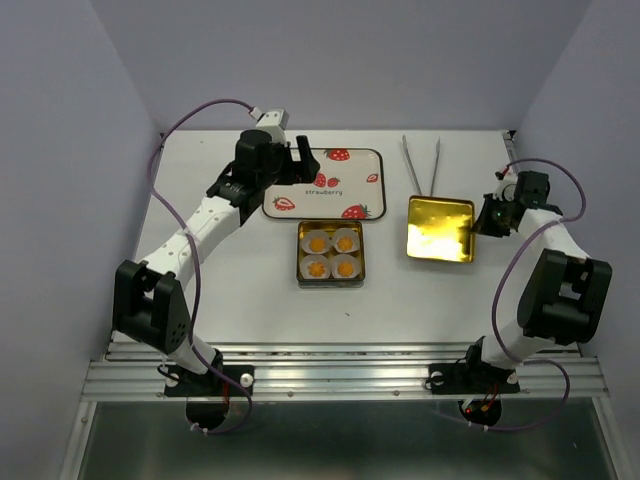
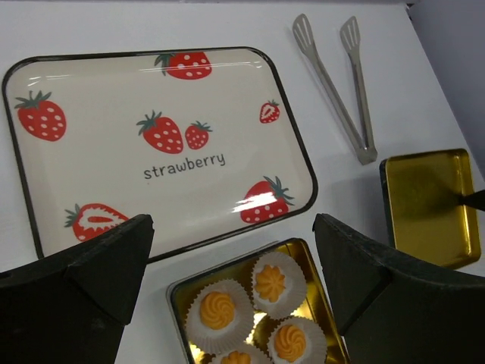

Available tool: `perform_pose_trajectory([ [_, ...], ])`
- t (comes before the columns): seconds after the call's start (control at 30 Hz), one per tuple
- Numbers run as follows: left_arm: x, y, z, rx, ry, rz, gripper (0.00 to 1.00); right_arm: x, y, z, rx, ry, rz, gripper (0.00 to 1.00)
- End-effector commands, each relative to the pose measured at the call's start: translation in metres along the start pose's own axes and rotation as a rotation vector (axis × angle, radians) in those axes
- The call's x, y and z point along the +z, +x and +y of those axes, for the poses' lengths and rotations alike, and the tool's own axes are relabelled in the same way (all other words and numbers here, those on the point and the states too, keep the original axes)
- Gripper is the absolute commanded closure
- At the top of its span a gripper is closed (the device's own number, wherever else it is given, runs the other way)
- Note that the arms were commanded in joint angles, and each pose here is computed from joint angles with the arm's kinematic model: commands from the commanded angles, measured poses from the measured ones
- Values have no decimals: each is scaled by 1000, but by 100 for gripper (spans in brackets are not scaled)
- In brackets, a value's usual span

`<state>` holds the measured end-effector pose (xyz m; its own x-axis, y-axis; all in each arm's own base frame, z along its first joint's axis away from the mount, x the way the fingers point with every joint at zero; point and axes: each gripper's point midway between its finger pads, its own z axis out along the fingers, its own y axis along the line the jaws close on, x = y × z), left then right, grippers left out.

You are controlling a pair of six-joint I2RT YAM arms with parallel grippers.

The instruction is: Pack the cookies

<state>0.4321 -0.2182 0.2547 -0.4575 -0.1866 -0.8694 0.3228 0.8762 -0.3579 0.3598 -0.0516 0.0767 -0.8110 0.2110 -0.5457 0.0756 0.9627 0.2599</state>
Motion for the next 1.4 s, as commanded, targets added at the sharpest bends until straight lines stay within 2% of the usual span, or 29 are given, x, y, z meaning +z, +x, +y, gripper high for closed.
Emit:
perform_pose_trajectory([
  [0.0, -25, -28, -56, 46, 178, -84, 1, -34, -46, 37, -18, -133, -176, 99],
  [0.1, -32, -18, -81, 50, 266, -72, 1, -50, -66, 63, 0, -205, -248, 99],
  [0.23, -44, -6, -110, 15, 403, -70, 1, -63, -75, 99, -35, -255, -268, 99],
  [0.33, -60, 2, -143, 15, 586, -80, 1, -73, -85, 130, -49, -304, -292, 99],
  [0.53, -63, 25, -167, 5, 670, -26, 1, -86, -86, 172, -72, -384, -298, 99],
  [1.0, -41, 38, -168, -60, 624, -5, 1, -126, -78, 218, -161, -584, -344, 99],
  [1.2, -39, 41, -180, -60, 678, 19, 1, -135, -72, 236, -206, -629, -347, 99],
  [1.37, -42, 40, -185, -69, 700, 21, 16, -136, -70, 240, -211, -623, -349, 99],
])
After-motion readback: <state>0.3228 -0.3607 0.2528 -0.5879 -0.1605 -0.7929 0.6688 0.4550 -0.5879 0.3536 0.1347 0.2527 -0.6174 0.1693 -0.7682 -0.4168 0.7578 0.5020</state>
